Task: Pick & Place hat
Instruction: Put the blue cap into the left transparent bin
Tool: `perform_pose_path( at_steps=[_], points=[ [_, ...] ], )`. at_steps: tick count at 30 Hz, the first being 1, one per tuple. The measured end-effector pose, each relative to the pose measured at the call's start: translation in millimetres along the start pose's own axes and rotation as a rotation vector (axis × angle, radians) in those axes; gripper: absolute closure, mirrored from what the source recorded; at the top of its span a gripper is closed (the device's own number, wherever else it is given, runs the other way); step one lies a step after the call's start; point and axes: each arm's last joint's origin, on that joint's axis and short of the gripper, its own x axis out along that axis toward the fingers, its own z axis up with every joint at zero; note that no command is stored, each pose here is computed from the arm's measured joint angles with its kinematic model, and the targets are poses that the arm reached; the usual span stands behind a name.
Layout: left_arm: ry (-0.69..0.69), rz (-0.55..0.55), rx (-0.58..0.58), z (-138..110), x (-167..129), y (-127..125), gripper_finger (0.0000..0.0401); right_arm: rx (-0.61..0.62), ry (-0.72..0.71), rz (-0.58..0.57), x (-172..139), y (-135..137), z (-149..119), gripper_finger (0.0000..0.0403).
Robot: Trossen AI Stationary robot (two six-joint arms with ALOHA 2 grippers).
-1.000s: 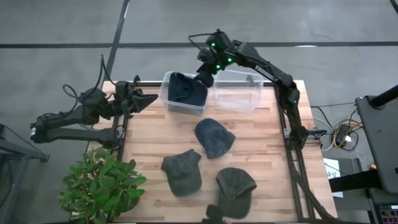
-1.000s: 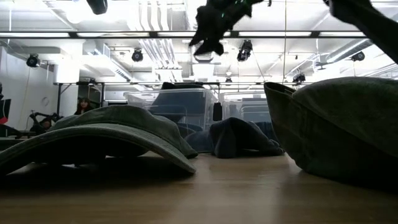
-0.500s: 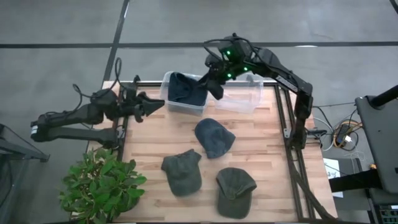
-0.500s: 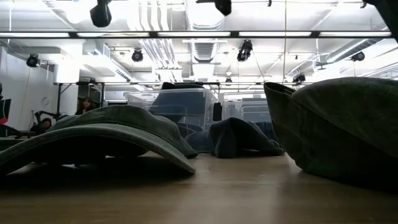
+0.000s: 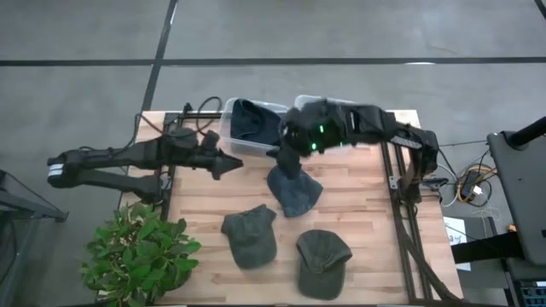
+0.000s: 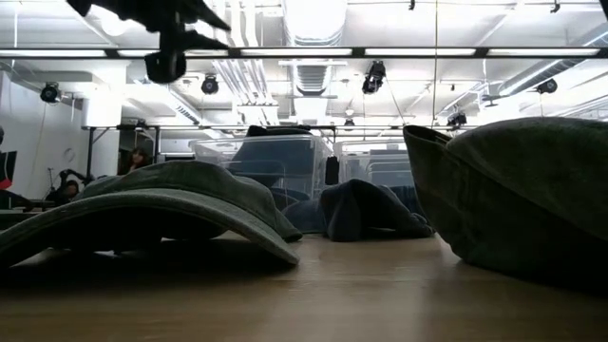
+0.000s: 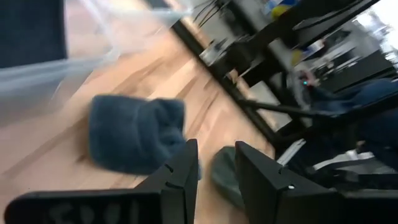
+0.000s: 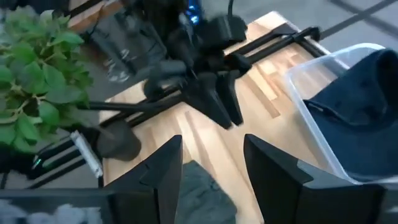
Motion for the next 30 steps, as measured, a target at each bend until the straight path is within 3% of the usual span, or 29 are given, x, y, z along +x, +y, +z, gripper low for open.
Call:
perform_pose_path(
  at_steps=[8, 12, 19, 30],
  points=[
    [0.057, 0.121, 0.010, -7, 29, 13, 0.0302, -0.047, -0.179, -0.124, -11, 65, -40, 0.0230],
    [0.066, 0.176, 0.007, -10, 39, 19, 0.0302, -0.055, -0.198, -0.132, -9, 81, -58, 0.0238],
    [0.138, 0.257, -0.041, -19, 60, 31, 0.0302, -0.117, -0.125, -0.211, 1, 83, -97, 0.0248],
    [0.161, 0.375, -0.087, -37, 116, 63, 0.0302, -0.121, -0.148, -0.185, -13, 68, -108, 0.0261]
  ],
)
